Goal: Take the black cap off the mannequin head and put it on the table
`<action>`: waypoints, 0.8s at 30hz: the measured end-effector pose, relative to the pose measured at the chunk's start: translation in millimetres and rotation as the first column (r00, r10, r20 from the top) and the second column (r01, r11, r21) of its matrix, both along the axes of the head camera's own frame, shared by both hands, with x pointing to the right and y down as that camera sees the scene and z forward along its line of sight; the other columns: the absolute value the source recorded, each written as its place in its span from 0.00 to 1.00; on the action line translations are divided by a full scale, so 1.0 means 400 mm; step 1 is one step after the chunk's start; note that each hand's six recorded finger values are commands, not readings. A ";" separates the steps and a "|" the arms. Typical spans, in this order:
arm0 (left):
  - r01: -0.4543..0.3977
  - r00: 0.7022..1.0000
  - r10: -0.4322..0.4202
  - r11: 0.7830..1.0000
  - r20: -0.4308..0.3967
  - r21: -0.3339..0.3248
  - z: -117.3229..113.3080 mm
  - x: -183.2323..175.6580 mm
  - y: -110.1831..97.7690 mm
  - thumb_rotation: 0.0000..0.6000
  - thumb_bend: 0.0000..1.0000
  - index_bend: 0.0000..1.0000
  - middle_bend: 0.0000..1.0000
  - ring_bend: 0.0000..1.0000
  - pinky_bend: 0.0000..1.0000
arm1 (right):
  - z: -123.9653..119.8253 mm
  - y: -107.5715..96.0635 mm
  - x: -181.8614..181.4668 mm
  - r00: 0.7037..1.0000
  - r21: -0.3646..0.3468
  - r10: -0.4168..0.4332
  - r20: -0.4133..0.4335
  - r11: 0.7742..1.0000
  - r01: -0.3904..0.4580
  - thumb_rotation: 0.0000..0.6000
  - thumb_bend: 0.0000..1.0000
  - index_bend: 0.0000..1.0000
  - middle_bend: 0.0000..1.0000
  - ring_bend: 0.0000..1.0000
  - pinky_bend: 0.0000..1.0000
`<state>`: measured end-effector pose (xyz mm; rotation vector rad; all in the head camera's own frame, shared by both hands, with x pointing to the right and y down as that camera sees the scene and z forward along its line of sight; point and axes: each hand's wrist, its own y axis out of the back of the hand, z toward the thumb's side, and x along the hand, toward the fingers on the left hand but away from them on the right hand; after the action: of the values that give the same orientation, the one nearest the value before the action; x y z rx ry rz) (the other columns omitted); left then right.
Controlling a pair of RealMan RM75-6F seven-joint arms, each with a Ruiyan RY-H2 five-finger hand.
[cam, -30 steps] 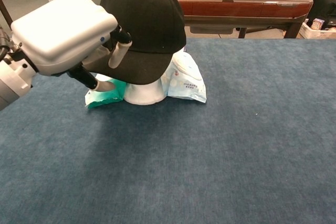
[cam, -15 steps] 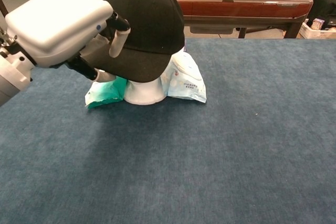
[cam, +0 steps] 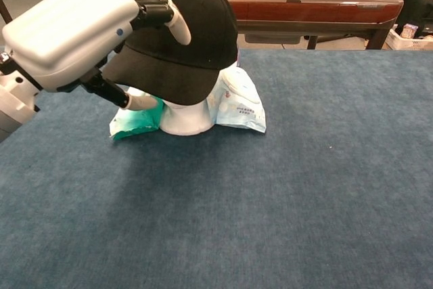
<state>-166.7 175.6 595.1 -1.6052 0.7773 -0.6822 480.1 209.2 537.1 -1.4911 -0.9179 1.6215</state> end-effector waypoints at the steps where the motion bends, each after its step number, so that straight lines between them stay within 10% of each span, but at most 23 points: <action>1: -0.005 1.000 0.005 1.000 -0.007 -0.004 0.001 0.001 0.001 1.00 0.00 0.39 0.15 0.12 0.44 | 0.000 0.000 0.000 1.000 0.000 0.000 0.000 1.000 0.000 1.00 0.25 0.40 0.37 0.30 0.57; 24: -0.029 1.000 0.030 0.994 -0.002 0.109 0.014 0.014 -0.003 1.00 0.00 0.33 0.12 0.08 0.34 | 0.002 0.000 0.000 1.000 -0.004 0.000 -0.002 1.000 0.000 1.00 0.25 0.40 0.37 0.30 0.57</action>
<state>-161.1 174.3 600.8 -1.5164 0.7786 -0.6062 480.3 209.2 537.8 -1.4920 -0.9146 1.6251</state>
